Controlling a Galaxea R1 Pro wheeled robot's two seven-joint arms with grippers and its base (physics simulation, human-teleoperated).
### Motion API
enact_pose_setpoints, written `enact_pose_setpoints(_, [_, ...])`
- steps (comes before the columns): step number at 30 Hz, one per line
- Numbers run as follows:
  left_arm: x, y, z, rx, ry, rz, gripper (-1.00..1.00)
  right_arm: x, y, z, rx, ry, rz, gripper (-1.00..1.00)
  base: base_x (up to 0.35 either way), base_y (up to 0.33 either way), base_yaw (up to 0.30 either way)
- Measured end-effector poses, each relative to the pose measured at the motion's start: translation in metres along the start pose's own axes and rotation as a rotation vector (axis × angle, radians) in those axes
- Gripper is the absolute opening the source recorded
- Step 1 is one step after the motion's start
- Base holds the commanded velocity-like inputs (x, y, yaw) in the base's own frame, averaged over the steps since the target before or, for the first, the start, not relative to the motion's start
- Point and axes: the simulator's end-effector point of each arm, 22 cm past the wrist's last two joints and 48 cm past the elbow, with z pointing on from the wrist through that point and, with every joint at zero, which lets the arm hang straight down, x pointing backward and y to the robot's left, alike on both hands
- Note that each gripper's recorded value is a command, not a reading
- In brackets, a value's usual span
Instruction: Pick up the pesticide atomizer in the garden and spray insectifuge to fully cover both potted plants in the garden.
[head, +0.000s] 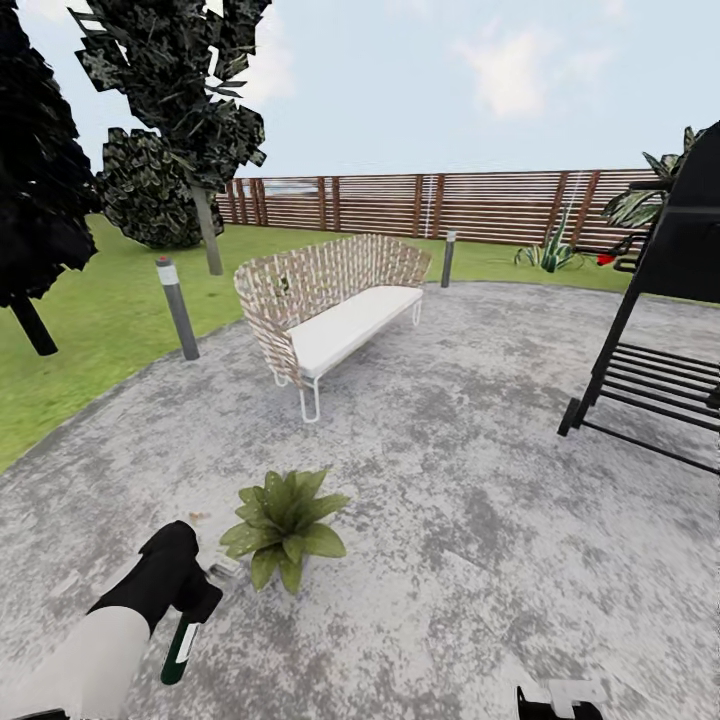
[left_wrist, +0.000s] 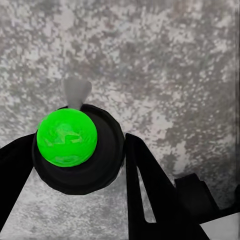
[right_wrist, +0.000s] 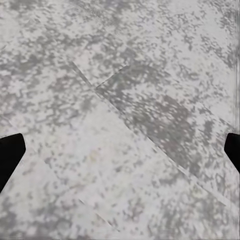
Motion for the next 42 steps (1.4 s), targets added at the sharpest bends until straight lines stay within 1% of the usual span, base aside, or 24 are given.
enact_pose_setpoints(2, [0.001, 0.001, 0.0, 0.006, -0.004, -0.016, -1.0, 0.0, 0.0, 0.0, 0.0, 0.0, 0.0, 1.0, 0.001, -0.273, 0.002])
enact_pose_setpoints(5, [0.001, 0.002, 0.0, 0.009, -0.007, -0.023, -1.0, 0.0, 0.001, 0.0, -0.001, 0.0, 0.0, 1.0, 0.0, -0.273, 0.111])
enact_pose_setpoints(14, [0.001, 0.001, 0.0, 0.012, -0.009, -0.026, -1.0, 0.0, 0.001, 0.0, -0.002, 0.0, 0.001, 1.0, 0.025, -0.273, 0.264])
enact_pose_setpoints(24, [0.0, 0.001, 0.0, 0.013, -0.01, -0.026, -1.0, 0.0, 0.0, 0.0, 0.0, -0.001, 0.0, 1.0, 0.131, -0.261, 0.03])
enact_pose_setpoints(28, [0.0, 0.001, 0.0, 0.013, -0.009, -0.026, -1.0, 0.0, 0.001, 0.0, -0.001, 0.0, 0.0, 1.0, -0.101, -0.263, 0.179])
enact_pose_setpoints(35, [0.0, 0.001, 0.0, 0.012, -0.01, -0.028, -1.0, 0.0, 0.001, 0.0, -0.002, 0.001, 0.0, 1.0, -0.217, -0.208, 0.272])
enact_pose_setpoints(42, [-0.01, -0.004, -0.005, 0.02, -0.025, -0.022, -1.0, 0.0, 0.001, 0.0, -0.002, 0.0, 0.001, 1.0, -0.018, -0.035, 0.255])
